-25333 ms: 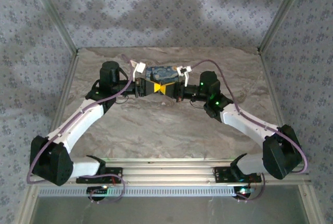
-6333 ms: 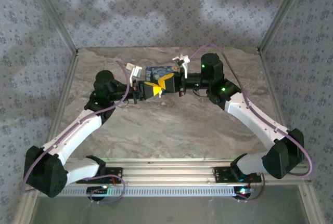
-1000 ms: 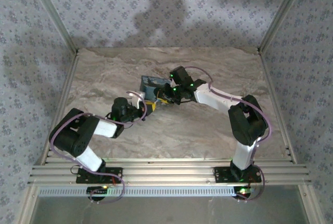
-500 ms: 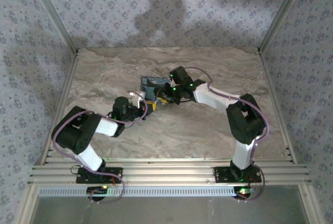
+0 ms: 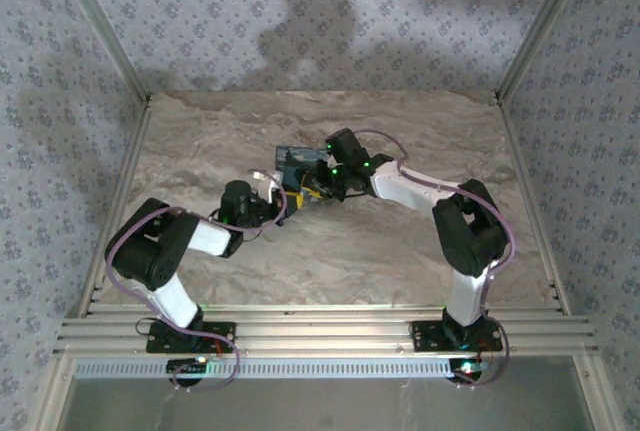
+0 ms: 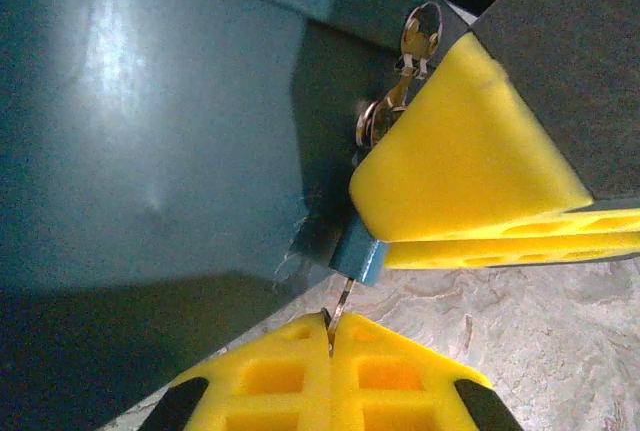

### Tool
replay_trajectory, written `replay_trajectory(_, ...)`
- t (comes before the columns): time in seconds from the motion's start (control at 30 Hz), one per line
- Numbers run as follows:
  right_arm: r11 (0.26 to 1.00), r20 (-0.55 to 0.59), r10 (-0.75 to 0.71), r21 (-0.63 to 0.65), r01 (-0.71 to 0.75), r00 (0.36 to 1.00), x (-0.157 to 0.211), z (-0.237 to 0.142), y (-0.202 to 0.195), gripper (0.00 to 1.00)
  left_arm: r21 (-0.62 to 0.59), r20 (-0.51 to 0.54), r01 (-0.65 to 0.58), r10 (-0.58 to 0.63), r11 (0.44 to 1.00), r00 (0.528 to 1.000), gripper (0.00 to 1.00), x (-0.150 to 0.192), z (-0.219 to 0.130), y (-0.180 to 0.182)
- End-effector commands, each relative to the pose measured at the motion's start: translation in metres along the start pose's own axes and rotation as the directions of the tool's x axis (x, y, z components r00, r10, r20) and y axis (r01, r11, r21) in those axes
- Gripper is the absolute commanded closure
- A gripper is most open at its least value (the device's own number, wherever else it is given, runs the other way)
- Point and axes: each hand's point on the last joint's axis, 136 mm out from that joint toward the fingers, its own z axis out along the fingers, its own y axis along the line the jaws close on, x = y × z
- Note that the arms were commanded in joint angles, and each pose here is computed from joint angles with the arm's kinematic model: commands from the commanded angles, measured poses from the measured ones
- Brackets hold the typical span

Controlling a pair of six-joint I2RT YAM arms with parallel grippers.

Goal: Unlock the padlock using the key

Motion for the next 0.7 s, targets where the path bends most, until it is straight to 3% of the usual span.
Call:
replay_trajectory(0.0, 0.999, -0.06, -0.025, -0.029, 0.024, 0.998, 0.023, 0.012, 0.007, 1.0, 0.097, 0.042, -0.043, 0.039, 0.994, 0.998, 1.0, -0.018, 0.011, -0.027)
replay_trajectory(0.13, 1.0, -0.046, -0.016, 0.009, 0.016, 0.999, 0.029, 0.019, -0.008, 1.0, 0.034, 0.012, -0.021, 0.02, 0.999, 1.0, 1.0, 0.006, 0.007, -0.022)
replay_trajectory(0.3, 0.997, -0.034, -0.013, 0.071, 0.016, 0.999, 0.041, 0.027, -0.03, 0.9, -0.035, -0.034, 0.033, -0.035, 0.999, 0.999, 1.0, 0.042, -0.004, -0.006)
replay_trajectory(0.57, 0.995, 0.01, -0.007, 0.104, 0.006, 1.0, 0.046, 0.027, -0.042, 0.53, -0.087, -0.081, 0.053, -0.06, 0.995, 0.995, 1.0, 0.07, -0.009, 0.007)
replay_trajectory(0.67, 0.995, 0.063, -0.016, 0.095, 0.01, 0.998, 0.039, 0.016, -0.038, 0.46, -0.091, -0.085, 0.053, -0.061, 0.994, 0.995, 1.0, 0.071, -0.01, 0.008)
